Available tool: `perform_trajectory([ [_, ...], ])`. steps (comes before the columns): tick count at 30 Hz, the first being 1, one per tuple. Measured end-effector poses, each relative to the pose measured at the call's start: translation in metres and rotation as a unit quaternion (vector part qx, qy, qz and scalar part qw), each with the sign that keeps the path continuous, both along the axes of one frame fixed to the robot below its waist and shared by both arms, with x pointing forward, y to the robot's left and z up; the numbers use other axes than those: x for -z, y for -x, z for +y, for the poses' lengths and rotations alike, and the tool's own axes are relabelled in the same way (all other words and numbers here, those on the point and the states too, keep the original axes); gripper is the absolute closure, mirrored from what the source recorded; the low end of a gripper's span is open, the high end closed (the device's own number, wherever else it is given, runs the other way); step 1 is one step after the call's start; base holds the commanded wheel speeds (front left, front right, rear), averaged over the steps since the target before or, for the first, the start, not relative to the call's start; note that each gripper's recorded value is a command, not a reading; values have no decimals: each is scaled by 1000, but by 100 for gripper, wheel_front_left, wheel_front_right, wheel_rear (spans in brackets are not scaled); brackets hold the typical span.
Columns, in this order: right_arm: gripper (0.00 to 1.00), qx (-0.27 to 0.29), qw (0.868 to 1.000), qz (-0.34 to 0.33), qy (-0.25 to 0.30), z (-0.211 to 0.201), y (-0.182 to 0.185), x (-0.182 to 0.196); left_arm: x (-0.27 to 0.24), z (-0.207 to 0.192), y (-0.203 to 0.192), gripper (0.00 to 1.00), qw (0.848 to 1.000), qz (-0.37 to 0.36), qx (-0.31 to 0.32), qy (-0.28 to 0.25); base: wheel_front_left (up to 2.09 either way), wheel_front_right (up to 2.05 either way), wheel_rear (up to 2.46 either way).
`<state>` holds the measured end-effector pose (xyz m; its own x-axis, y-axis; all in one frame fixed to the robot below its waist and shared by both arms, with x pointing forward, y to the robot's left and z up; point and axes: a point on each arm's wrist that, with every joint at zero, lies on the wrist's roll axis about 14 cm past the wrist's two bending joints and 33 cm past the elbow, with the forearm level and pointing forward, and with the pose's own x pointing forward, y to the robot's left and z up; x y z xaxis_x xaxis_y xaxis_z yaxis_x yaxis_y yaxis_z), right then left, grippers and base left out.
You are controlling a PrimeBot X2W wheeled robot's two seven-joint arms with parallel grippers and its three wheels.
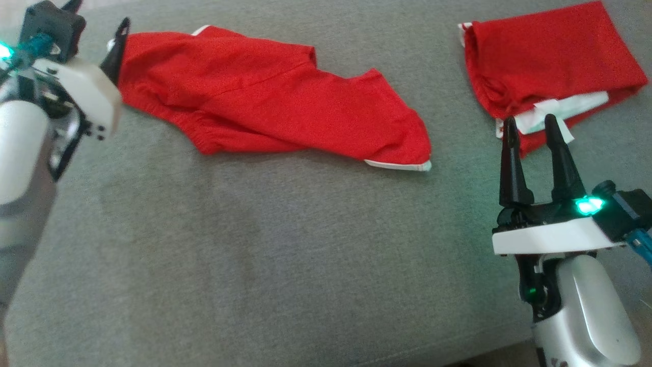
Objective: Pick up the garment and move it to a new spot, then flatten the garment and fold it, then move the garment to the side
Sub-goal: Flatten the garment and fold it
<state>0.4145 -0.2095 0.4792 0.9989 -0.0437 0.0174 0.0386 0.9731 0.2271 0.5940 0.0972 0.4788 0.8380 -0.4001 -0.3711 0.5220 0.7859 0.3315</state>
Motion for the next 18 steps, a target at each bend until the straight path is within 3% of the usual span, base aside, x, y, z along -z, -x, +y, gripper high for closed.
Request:
perform_trajectory([
  [12, 0, -29, 999, -21, 9, 20, -13, -12, -32, 11, 45, 0, 985, -91, -47, 136, 0, 0, 0],
  [18, 0, -52, 999, -11, 7, 38, -11, -4, -12, 28, 103, 0, 973, -83, -102, 190, 0, 0, 0],
])
